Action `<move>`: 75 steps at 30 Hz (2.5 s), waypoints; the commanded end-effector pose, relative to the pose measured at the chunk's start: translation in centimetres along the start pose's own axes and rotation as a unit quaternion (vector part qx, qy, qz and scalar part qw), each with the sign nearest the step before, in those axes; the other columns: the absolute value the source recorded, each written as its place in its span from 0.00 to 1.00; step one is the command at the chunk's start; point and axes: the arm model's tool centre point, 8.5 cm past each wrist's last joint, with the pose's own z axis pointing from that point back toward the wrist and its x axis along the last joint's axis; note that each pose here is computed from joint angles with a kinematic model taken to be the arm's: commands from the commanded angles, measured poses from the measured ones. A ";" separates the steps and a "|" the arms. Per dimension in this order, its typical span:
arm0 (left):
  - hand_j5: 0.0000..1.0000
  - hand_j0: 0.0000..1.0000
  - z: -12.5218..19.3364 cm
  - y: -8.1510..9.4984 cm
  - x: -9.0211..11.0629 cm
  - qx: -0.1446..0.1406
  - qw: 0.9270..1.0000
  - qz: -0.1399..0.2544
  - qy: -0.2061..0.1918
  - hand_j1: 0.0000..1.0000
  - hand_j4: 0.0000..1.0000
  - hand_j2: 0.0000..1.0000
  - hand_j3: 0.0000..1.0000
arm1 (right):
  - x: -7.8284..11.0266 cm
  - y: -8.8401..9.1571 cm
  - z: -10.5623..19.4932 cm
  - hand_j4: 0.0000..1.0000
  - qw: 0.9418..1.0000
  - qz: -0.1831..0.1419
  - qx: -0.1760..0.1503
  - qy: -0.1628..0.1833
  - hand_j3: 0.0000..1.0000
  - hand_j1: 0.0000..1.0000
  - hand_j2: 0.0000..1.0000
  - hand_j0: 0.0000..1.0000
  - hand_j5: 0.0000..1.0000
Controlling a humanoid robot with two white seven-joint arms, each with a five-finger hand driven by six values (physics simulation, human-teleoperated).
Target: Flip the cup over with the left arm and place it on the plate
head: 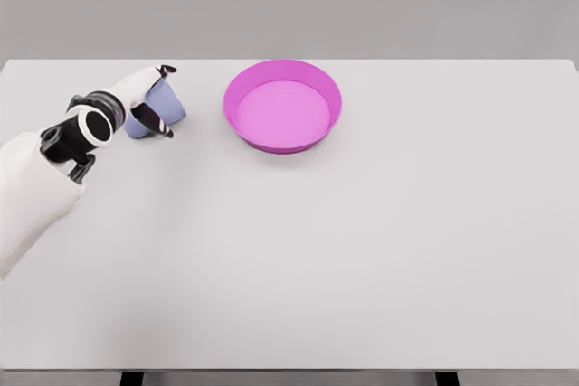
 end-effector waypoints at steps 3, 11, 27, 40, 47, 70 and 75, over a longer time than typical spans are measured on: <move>1.00 1.00 -0.2 -0.1 -0.2 0.000 1.000 0.000 0.004 1.00 1.00 1.00 1.00 | 0.0 0.0 0.0 1.00 1.000 0.000 0.000 0.000 1.00 1.00 1.00 1.00 1.00; 1.00 1.00 -1.0 -0.2 -0.4 -0.005 1.000 0.005 0.016 1.00 1.00 1.00 1.00 | 0.0 0.0 0.0 1.00 1.000 0.000 0.000 0.000 1.00 1.00 1.00 1.00 1.00; 0.69 0.69 -1.5 -0.6 0.2 -0.009 1.000 0.008 0.016 0.69 0.69 0.69 0.69 | 0.1 0.0 0.0 1.00 1.000 0.000 0.000 -0.001 1.00 1.00 1.00 1.00 1.00; 0.70 0.70 -1.2 2.0 1.4 0.018 0.995 0.096 -0.010 0.70 0.70 0.70 0.70 | 0.0 0.0 0.0 1.00 1.000 0.000 0.000 0.000 1.00 1.00 1.00 1.00 1.00; 0.70 0.70 -1.2 1.9 1.8 0.020 0.984 0.174 -0.027 0.70 0.70 0.70 0.70 | 0.1 0.0 0.0 1.00 1.000 0.000 -0.001 0.000 1.00 1.00 1.00 1.00 1.00; 0.68 0.68 -1.1 1.6 5.3 0.019 0.939 0.313 -0.141 0.68 0.68 0.68 0.68 | 0.0 0.0 0.0 1.00 1.000 0.000 0.000 0.000 1.00 1.00 1.00 1.00 1.00; 0.69 0.69 -1.0 1.6 6.7 0.017 0.925 0.328 -0.190 0.69 0.69 0.69 0.69 | 0.0 0.0 0.0 1.00 1.000 0.000 0.000 0.000 1.00 1.00 1.00 1.00 1.00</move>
